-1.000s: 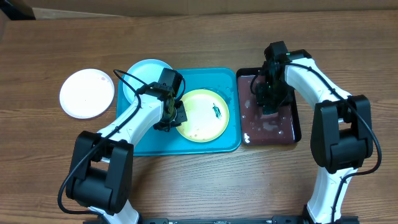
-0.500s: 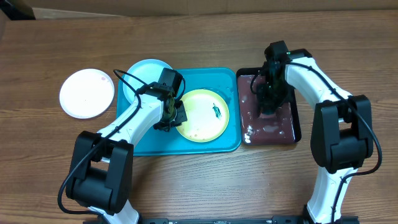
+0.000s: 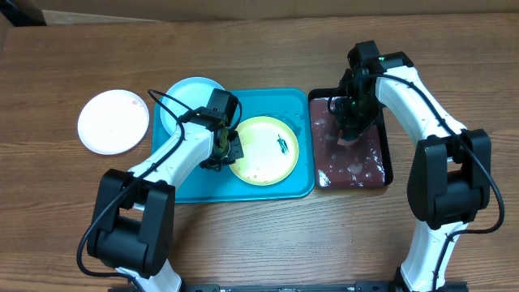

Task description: Clean dirty plates on tray and stack at the side

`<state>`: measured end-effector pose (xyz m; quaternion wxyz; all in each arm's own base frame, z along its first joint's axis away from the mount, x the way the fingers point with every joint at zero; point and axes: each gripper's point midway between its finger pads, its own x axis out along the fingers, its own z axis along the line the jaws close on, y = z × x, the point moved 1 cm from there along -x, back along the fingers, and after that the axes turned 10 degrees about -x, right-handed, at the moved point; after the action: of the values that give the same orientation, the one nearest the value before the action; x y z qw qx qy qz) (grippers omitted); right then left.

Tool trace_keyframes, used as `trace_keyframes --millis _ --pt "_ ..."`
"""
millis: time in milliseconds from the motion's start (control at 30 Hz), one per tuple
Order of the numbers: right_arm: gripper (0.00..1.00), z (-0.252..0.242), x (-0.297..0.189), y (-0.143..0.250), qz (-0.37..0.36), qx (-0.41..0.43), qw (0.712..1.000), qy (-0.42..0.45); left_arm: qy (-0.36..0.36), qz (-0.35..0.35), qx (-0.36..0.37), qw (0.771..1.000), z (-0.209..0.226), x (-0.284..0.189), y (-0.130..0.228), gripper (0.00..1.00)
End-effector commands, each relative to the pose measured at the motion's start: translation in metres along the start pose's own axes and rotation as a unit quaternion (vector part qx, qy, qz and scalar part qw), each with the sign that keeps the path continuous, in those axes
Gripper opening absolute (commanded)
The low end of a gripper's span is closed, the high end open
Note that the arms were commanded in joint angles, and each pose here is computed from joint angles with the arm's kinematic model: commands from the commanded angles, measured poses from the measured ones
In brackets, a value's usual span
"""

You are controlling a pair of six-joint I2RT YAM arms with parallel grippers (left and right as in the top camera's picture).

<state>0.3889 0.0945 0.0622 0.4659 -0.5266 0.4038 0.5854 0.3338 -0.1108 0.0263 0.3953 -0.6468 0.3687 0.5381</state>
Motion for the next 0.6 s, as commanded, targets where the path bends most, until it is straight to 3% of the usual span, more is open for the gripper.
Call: trace_keyframes --millis 0,167,400,567 --pt "0.04 0.004 -0.024 -0.01 -0.037 -0.005 0.999 -0.003 -0.015 0.001 0.007 1.0 0.003 0.008 0.0 0.12" --pt "0.04 0.006 -0.024 -0.009 -0.034 -0.002 0.999 -0.007 -0.013 -0.001 0.007 1.0 0.002 0.009 0.0 0.04" --pt "0.04 0.009 -0.014 -0.001 -0.021 0.012 1.0 -0.003 -0.014 0.0 0.007 1.0 0.002 0.009 0.0 0.04" --pt "0.04 -0.004 0.009 0.006 -0.017 0.037 0.998 0.052 -0.016 0.002 0.005 1.0 0.003 0.009 0.001 0.04"
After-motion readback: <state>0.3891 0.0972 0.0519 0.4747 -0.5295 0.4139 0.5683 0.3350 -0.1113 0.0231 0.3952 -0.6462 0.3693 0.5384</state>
